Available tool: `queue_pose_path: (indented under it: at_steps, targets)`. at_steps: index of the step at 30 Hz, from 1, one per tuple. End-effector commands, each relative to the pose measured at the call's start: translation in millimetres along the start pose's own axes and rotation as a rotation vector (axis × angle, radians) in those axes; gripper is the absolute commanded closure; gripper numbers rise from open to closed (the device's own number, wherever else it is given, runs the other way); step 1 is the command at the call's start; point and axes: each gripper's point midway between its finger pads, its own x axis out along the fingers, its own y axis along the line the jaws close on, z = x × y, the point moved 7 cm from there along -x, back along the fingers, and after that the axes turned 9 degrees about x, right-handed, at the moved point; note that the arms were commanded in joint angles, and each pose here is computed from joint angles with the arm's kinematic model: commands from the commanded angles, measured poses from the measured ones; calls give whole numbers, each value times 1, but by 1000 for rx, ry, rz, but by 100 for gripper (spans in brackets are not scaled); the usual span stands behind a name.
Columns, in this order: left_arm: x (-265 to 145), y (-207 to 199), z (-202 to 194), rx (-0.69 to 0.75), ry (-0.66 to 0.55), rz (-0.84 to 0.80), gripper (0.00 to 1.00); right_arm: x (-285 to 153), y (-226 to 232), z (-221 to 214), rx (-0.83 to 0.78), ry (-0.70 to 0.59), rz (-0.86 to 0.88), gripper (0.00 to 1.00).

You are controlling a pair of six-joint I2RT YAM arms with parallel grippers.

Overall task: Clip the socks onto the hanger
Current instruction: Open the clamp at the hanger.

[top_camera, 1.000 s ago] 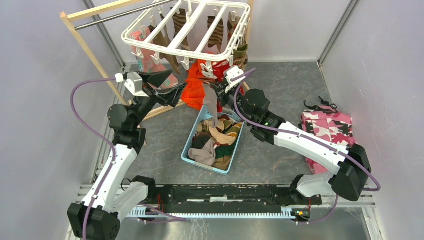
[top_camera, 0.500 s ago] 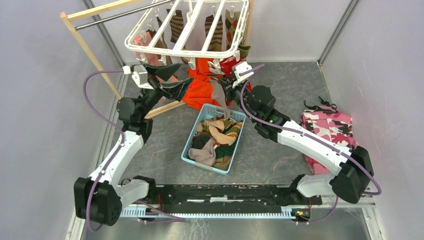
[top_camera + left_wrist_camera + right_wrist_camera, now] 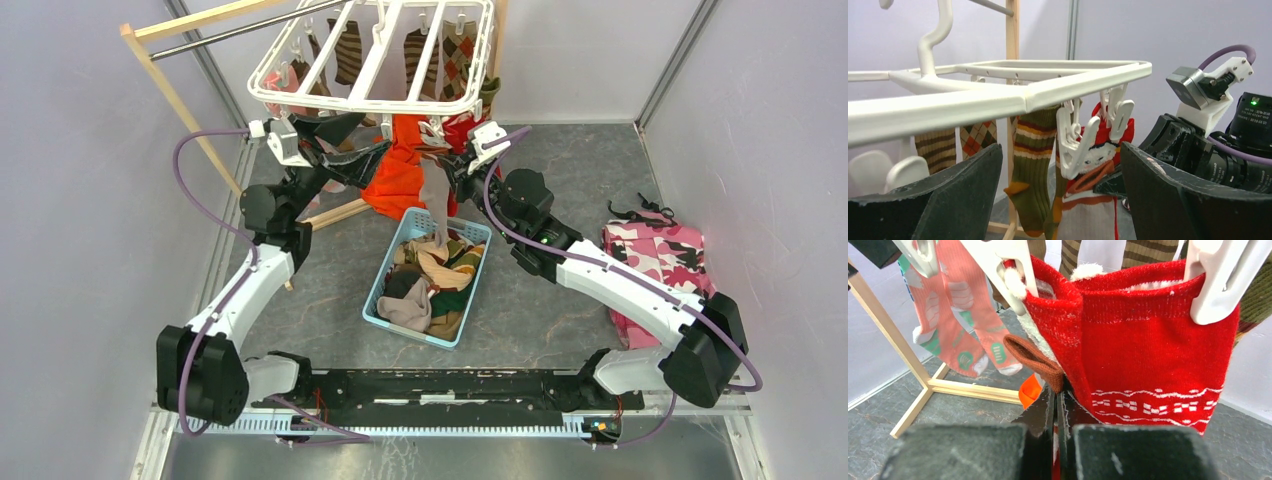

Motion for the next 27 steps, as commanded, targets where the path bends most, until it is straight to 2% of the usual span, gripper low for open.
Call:
queue_pose_path:
  at_steps: [1,27]
  targets:
    - [15,-2,22,19,-90,-50,8,-6,-1,13,20,-42,8,100]
    - [35,-3,22,-34,-110,-168,12,-7,-4,15,33,-47,9,100]
